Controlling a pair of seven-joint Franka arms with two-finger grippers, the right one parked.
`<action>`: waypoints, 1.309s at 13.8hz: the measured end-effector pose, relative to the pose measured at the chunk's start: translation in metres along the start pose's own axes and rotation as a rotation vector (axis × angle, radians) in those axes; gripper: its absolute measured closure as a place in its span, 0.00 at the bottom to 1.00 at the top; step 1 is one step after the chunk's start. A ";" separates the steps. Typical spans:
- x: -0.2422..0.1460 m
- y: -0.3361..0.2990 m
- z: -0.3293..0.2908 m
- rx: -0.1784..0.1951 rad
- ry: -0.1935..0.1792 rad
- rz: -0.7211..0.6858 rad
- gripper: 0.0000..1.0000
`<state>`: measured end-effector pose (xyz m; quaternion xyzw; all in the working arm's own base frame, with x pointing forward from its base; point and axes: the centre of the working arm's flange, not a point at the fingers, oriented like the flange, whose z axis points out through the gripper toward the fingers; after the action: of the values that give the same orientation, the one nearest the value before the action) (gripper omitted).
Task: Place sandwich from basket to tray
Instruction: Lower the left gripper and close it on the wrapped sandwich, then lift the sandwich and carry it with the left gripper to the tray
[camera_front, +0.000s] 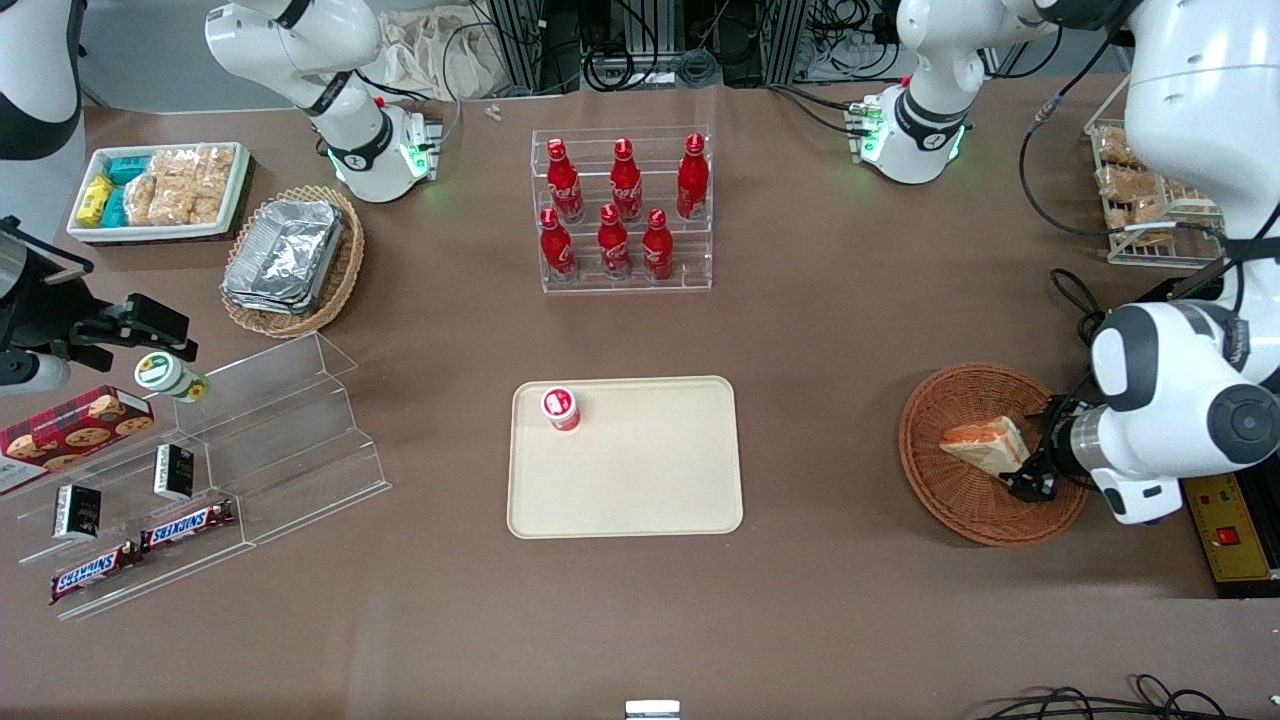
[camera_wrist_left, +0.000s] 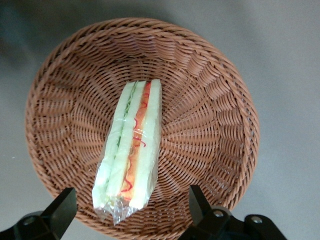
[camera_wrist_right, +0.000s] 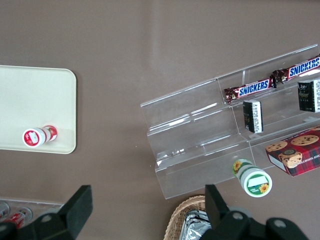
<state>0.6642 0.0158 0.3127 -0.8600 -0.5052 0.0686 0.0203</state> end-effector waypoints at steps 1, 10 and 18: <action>0.000 0.000 0.002 0.004 -0.001 0.001 0.00; 0.003 0.004 0.074 0.040 -0.034 0.000 0.11; -0.024 0.000 -0.069 0.051 -0.022 0.178 0.68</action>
<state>0.6625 -0.0027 0.3832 -0.9000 -0.4250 0.0922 0.0304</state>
